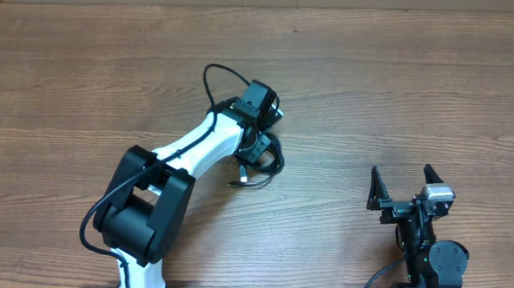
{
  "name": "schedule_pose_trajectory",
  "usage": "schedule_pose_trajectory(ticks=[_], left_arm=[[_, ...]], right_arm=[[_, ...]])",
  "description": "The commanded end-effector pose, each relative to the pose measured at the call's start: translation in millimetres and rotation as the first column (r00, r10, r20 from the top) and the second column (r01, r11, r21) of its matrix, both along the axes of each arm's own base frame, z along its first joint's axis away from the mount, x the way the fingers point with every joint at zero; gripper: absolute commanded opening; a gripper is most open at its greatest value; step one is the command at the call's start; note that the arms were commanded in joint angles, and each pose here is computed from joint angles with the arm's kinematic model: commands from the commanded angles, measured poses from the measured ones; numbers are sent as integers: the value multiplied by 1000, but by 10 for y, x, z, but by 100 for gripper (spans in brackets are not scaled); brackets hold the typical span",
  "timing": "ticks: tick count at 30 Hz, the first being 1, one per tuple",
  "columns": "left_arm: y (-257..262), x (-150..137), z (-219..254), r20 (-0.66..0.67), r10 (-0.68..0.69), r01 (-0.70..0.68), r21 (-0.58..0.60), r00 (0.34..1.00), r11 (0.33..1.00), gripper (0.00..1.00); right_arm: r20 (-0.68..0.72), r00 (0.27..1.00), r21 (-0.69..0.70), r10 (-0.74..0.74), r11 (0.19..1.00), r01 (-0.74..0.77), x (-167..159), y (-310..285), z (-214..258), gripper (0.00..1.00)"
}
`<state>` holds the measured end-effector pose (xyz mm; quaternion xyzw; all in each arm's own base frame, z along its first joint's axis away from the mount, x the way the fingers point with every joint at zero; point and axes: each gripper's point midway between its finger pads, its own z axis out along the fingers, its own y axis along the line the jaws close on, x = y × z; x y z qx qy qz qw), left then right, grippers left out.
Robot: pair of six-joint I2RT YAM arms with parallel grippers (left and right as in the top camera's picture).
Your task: Untangle cables
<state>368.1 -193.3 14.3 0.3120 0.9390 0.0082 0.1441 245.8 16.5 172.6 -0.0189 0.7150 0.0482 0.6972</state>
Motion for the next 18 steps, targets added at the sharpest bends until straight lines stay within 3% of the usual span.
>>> schedule_pose_trajectory(ticks=[1,5,9,13,18], left_arm=[[-28,189,431,80,228,-219,-108,970,970,4],[-25,180,598,62,382,-365,-187,922,912,4],[-36,137,626,-23,564,-550,-259,825,794,4],[-99,60,602,-125,651,-655,-290,749,697,4],[-99,3,581,-145,643,-655,-274,752,704,4]], right_arm=[[3,1000,-5,-1,1000,1,2,2,-22,100],[3,1000,-5,-1,1000,1,2,2,-22,100],[3,1000,-5,-1,1000,1,2,2,-22,100],[3,1000,-5,-1,1000,1,2,2,-22,100],[3,1000,-5,-1,1000,1,2,2,-22,100]])
